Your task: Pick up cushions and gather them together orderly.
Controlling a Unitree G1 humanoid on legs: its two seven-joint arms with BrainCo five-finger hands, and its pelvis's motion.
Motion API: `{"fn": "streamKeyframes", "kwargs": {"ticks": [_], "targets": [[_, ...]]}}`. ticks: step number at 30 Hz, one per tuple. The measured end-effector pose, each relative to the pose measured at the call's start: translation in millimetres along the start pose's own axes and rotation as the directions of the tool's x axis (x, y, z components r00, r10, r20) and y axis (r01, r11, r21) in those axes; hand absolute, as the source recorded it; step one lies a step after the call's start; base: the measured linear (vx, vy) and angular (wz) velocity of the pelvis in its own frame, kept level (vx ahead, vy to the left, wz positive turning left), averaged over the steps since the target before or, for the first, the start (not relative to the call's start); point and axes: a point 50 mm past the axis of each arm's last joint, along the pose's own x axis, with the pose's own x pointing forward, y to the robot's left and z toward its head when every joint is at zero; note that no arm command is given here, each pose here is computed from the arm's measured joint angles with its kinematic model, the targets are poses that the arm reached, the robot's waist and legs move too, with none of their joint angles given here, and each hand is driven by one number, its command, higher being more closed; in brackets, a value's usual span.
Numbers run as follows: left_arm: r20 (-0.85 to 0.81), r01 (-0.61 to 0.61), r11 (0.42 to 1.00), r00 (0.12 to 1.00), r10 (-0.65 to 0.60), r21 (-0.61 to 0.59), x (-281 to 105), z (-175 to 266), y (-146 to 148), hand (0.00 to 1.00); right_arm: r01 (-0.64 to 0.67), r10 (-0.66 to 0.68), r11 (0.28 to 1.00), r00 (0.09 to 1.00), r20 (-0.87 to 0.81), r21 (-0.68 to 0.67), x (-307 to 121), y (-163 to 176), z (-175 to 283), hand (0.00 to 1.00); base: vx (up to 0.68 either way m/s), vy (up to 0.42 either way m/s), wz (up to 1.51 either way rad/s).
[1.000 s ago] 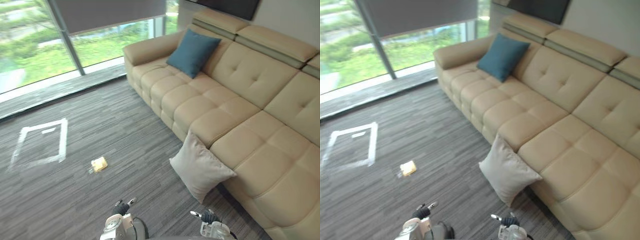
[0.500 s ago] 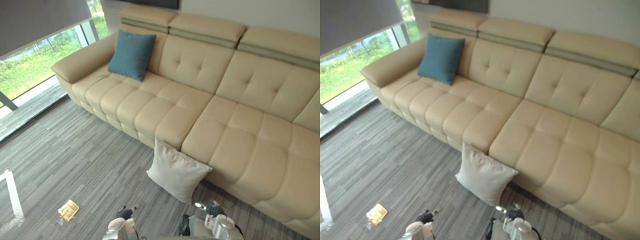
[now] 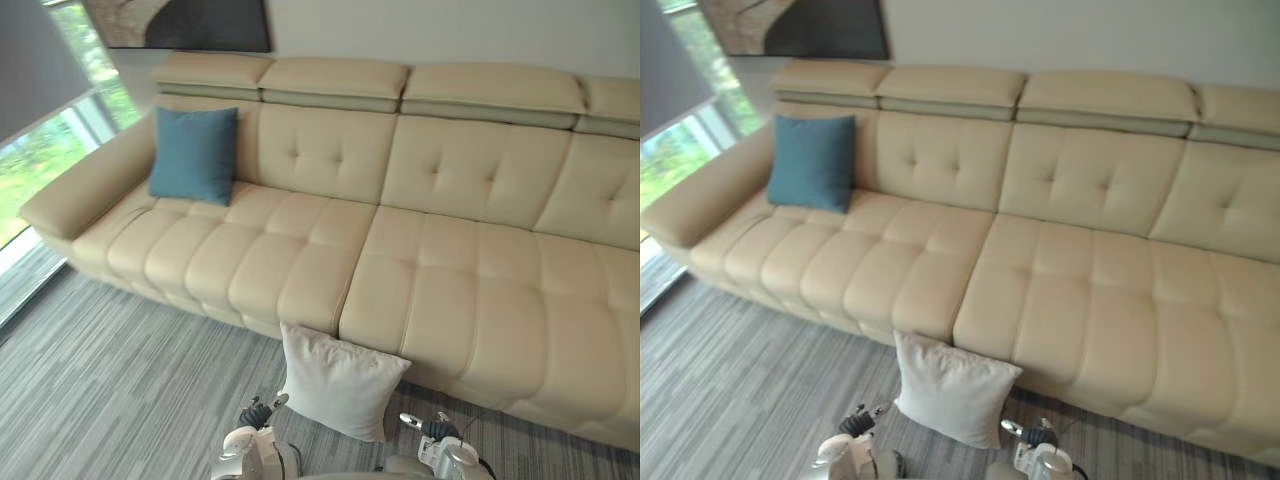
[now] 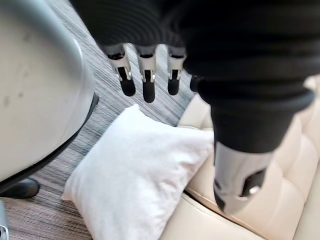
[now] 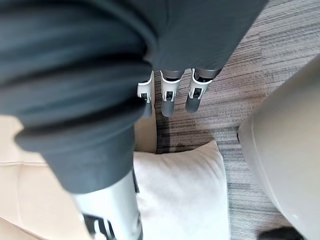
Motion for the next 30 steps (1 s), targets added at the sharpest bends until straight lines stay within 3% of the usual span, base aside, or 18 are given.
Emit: {"fn": "streamKeyframes", "kwargs": {"ticks": [13,21,26,30], "targets": [[-0.01,-0.023,0.999,1.0,0.024,0.027,4,5,1,0.0,0.051,-0.051,0.999,0.999,-0.006,-0.006,3,-8,3,0.0,0.05,0.066,-0.22],[0.294,-0.042,0.997,0.954,0.06,-0.067,7,113,-9,0.0,0.116,-0.145,0.983,0.964,0.223,0.142,9,-18,88,0.0,-0.27,-0.035,0.11],[0.519,-0.021,0.994,0.852,0.074,-0.107,-11,192,-8,0.0,0.049,-0.15,0.969,0.895,0.421,0.24,-1,-10,159,0.0,-0.33,-0.015,-0.05],[0.666,-0.041,0.994,0.739,0.099,-0.103,-34,255,0,0.0,-0.021,-0.145,0.965,0.786,0.601,0.26,-24,-1,230,0.0,-0.29,0.0,-0.18]]}}
